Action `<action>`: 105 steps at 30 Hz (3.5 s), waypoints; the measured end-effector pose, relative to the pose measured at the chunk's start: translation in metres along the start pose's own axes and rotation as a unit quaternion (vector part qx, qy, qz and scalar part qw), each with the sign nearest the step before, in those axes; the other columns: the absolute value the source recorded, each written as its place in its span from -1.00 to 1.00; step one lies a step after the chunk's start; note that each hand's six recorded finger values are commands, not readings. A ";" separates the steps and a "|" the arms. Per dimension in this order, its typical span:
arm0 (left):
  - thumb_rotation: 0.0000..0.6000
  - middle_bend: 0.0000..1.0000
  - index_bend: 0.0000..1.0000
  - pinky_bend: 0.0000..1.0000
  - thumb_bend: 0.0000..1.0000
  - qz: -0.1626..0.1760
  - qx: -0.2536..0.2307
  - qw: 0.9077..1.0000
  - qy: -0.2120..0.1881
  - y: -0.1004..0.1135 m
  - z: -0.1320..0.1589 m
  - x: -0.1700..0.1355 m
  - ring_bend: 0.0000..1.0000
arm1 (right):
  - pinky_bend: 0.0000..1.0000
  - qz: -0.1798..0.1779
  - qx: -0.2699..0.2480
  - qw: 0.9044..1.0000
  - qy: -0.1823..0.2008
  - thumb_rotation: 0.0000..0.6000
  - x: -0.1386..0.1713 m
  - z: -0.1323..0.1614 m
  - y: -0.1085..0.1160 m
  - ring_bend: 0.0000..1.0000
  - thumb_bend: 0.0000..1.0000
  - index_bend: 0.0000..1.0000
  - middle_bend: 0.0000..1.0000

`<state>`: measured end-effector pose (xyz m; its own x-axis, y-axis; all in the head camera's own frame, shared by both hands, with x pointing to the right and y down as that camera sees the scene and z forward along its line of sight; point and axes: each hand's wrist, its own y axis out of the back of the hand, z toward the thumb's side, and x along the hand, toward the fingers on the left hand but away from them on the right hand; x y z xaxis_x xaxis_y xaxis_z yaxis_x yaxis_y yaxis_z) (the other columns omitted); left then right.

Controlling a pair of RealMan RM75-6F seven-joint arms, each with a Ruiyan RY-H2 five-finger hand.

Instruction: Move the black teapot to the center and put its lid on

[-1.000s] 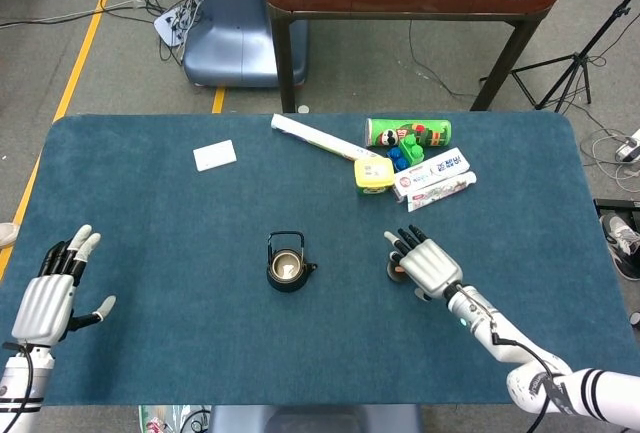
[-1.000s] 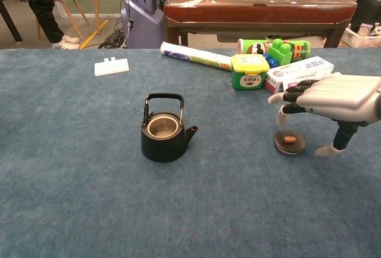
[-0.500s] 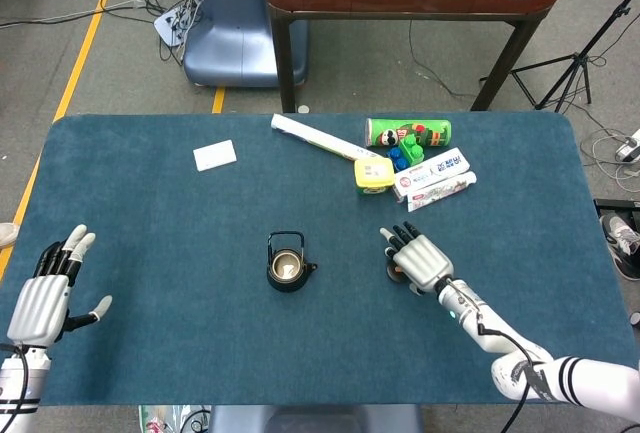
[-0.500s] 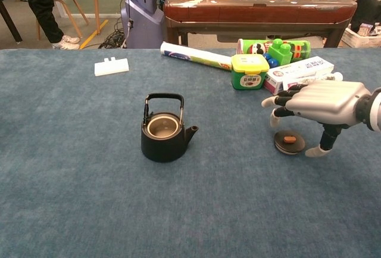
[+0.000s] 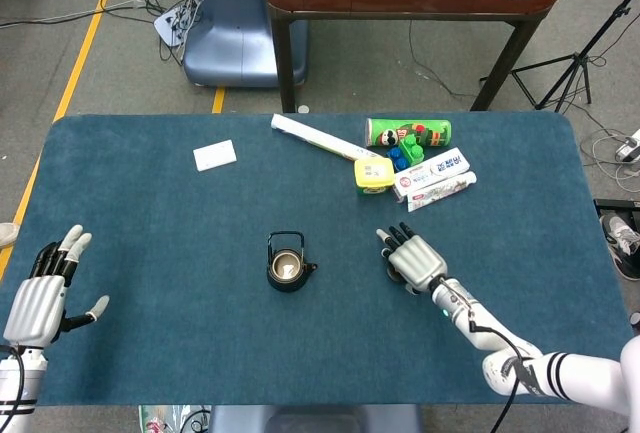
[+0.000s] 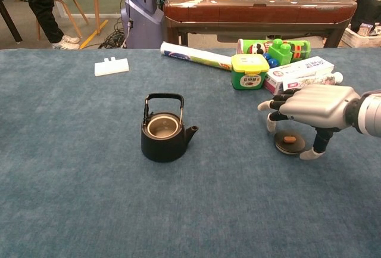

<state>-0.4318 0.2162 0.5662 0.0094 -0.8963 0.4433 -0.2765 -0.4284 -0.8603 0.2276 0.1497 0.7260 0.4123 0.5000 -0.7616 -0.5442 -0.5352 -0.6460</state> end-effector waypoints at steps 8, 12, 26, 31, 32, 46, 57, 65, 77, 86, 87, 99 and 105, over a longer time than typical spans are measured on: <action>1.00 -1.00 -1.00 -1.00 -0.51 0.003 -0.002 1.000 0.005 0.000 -0.002 0.001 -1.00 | -1.00 0.003 0.002 1.000 0.000 1.00 -0.005 0.003 -0.001 -1.00 -0.50 -0.41 -0.90; 1.00 -1.00 -1.00 -1.00 -0.51 0.003 -0.002 1.000 0.007 0.001 -0.003 0.001 -1.00 | -1.00 0.004 0.001 1.000 0.000 1.00 -0.006 0.004 -0.002 -1.00 -0.47 -0.37 -0.90; 1.00 -1.00 -1.00 -1.00 -0.51 0.000 -0.001 1.000 0.007 -0.001 -0.003 0.001 -1.00 | -1.00 0.002 -0.004 1.000 0.000 1.00 -0.005 0.003 -0.002 -1.00 -0.41 -0.15 -0.82; 1.00 -1.00 -1.00 -1.00 -0.51 0.000 -0.001 1.000 0.008 -0.001 -0.003 0.001 -1.00 | -1.00 -0.009 -0.011 1.000 0.002 1.00 -0.003 0.003 0.005 -1.00 -0.40 -0.11 -0.79; 1.00 -1.00 -1.00 -1.00 -0.51 0.000 -0.001 1.000 0.007 -0.001 -0.003 0.001 -1.00 | -1.00 -0.013 -0.014 1.000 0.003 1.00 -0.002 0.003 0.009 -1.00 -0.40 -0.11 -0.79; 1.00 -1.00 -1.00 -1.00 -0.51 0.000 -0.005 1.000 0.002 0.003 0.002 -0.001 -1.00 | -1.00 -0.081 -0.026 0.995 0.052 1.00 -0.010 0.028 0.089 -1.00 -0.40 -0.05 -0.75; 1.00 -1.00 -1.00 -1.00 -0.51 0.001 -0.006 1.000 0.003 0.006 0.001 -0.004 -1.00 | -1.00 -0.105 -0.015 0.990 0.096 1.00 -0.030 0.071 0.143 -1.00 -0.39 -0.03 -0.72; 1.00 -1.00 -1.00 -1.00 -0.51 0.004 -0.008 1.000 0.008 0.009 -0.004 -0.007 -1.00 | -1.00 -0.113 0.006 0.986 0.120 1.00 -0.044 0.104 0.164 -1.00 -0.40 -0.02 -0.72; 1.00 -1.00 -1.00 -1.00 -0.51 0.003 -0.011 1.000 0.011 0.010 -0.007 -0.009 -1.00 | -1.00 -0.113 0.056 0.984 0.128 1.00 -0.064 0.136 0.164 -1.00 -0.40 -0.02 -0.72; 1.00 -1.00 -1.00 -1.00 -0.51 0.004 -0.013 1.000 0.016 0.010 -0.013 -0.012 -1.00 | -1.00 -0.111 0.064 0.984 0.125 1.00 -0.073 0.144 0.162 -1.00 -0.40 -0.02 -0.72; 1.00 -1.00 -1.00 -1.00 -0.51 0.004 -0.013 1.000 0.016 0.011 -0.013 -0.012 -1.00 | -1.00 -0.111 0.065 0.984 0.124 1.00 -0.073 0.145 0.162 -1.00 -0.40 -0.02 -0.72; 1.00 -1.00 -1.00 -1.00 -0.51 0.007 -0.014 1.000 0.019 0.011 -0.016 -0.014 -1.00 | -1.00 -0.104 0.071 0.984 0.123 1.00 -0.076 0.151 0.163 -1.00 -0.39 -0.44 -0.81; 1.00 -1.00 -1.00 -1.00 -0.51 0.008 -0.012 1.000 0.019 0.011 -0.017 -0.014 -1.00 | -1.00 -0.098 0.072 0.985 0.119 1.00 -0.075 0.151 0.164 -1.00 -0.38 -0.68 -0.85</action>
<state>-0.4511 0.2255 0.5546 -0.0318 -0.8977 0.4394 -0.3000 -0.4108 -0.8610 -0.0035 0.1271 0.6849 0.6706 0.4005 -0.6244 -0.5279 -0.3337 -0.7810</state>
